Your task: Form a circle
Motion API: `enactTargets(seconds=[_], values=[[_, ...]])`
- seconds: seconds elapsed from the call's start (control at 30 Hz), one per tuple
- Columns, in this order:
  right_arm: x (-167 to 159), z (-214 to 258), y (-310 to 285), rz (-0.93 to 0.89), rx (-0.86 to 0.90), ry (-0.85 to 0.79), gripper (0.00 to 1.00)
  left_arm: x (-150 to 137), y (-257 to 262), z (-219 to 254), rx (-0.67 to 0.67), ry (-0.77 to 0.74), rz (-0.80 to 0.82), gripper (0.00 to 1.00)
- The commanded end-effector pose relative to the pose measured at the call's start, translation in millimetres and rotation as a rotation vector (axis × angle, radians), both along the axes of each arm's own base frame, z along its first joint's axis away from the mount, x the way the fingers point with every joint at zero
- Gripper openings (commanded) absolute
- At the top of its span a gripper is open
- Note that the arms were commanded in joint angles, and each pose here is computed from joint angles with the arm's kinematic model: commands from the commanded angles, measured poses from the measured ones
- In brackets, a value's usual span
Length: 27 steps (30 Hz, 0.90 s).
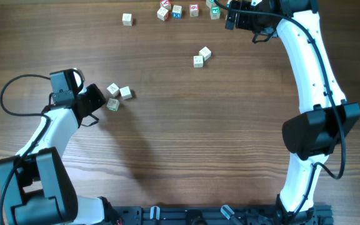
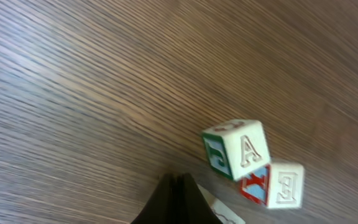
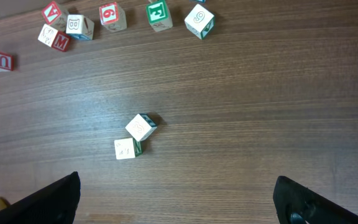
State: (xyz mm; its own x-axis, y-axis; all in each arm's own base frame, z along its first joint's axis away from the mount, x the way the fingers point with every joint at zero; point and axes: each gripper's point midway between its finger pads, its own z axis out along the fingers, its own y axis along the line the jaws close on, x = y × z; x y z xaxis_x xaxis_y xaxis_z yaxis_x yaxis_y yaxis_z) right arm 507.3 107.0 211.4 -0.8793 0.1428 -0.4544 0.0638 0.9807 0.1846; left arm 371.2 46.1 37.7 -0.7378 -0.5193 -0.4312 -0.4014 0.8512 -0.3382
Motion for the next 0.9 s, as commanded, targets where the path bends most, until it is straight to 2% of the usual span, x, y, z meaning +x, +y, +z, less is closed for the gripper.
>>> enactTargets(seconds=[0.0, 0.3, 0.6, 0.87], values=[[-1, 21, -3, -0.008, -0.004, -0.048, 1.00, -3, -1, -9, -0.012, 0.025, -0.005, 0.04], [-1, 21, -3, -0.009, -0.004, -0.048, 1.00, -12, -5, -42, -0.054, 0.118, 0.013, 0.04], [-1, 21, -3, -0.009, -0.004, -0.048, 1.00, 8, -16, -29, -0.114, 0.019, -0.036, 0.04], [-1, 21, -3, -0.009, -0.004, -0.048, 1.00, 9, -25, -26, -0.159, 0.006, -0.064, 0.04]])
